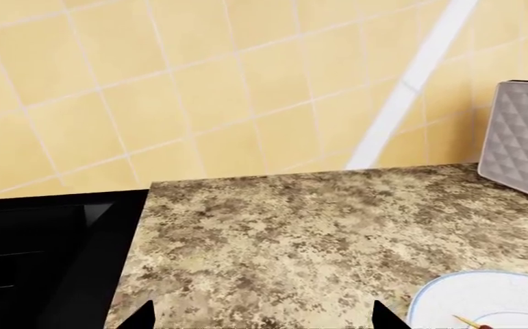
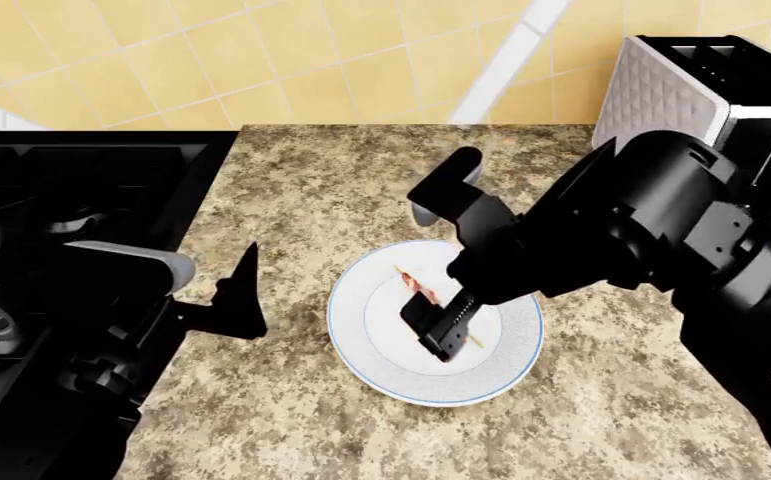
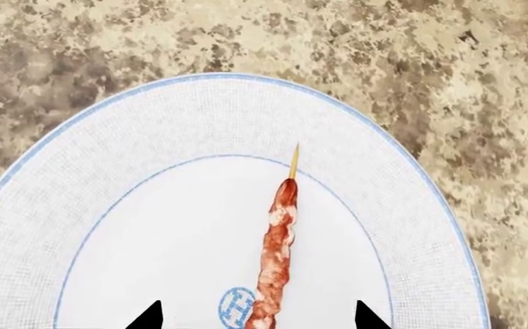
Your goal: Frozen meat rests on a plate on the counter. Retrieve the meat and place it in a pot on a burner. Then turn the burner on.
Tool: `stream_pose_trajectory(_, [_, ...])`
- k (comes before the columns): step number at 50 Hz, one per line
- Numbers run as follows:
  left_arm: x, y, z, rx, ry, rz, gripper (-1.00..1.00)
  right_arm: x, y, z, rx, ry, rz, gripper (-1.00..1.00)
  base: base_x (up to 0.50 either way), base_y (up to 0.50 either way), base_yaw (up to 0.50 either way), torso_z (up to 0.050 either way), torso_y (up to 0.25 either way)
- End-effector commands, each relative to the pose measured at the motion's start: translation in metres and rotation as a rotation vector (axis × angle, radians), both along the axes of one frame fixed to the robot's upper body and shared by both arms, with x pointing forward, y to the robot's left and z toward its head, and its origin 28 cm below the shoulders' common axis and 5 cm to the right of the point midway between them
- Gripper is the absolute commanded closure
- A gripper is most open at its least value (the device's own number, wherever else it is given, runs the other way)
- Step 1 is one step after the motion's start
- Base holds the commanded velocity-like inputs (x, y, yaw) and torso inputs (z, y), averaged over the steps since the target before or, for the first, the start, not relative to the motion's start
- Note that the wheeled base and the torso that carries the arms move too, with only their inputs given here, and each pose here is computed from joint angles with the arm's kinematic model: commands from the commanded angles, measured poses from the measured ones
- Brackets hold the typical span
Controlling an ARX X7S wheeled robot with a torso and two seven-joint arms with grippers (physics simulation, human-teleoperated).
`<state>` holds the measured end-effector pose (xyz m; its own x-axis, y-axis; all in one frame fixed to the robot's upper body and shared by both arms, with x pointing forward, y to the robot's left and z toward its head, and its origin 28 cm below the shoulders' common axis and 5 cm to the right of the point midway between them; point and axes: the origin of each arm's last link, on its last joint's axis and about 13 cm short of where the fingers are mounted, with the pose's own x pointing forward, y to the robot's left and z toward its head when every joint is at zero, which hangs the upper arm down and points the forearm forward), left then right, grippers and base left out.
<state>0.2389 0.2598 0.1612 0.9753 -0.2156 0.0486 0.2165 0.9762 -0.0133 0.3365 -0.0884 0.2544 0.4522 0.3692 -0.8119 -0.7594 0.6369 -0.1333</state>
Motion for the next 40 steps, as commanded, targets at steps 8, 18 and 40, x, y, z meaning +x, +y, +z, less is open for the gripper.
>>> stream_pose_trajectory(8, [0.0005, 0.0007, -0.003, -0.004, 0.009, 0.006, -1.0, 0.002, -0.0008, -0.0071, -0.017, 0.017, 0.004, -1.0, 0.0, 0.0, 0.0, 0.0, 0.0])
stream_pose_trajectory(18, [0.0008, 0.0011, -0.003, -0.005, 0.01, 0.009, -1.0, 0.0028, 0.0001, -0.0089, -0.019, 0.023, 0.007, -1.0, 0.0, 0.0, 0.0, 0.0, 0.0])
stream_pose_trajectory(40, [0.0026, 0.0014, -0.0058, -0.009, 0.019, 0.011, -1.0, 0.006, -0.0001, -0.0132, -0.029, 0.033, 0.013, -1.0, 0.0, 0.0, 0.0, 0.0, 0.0])
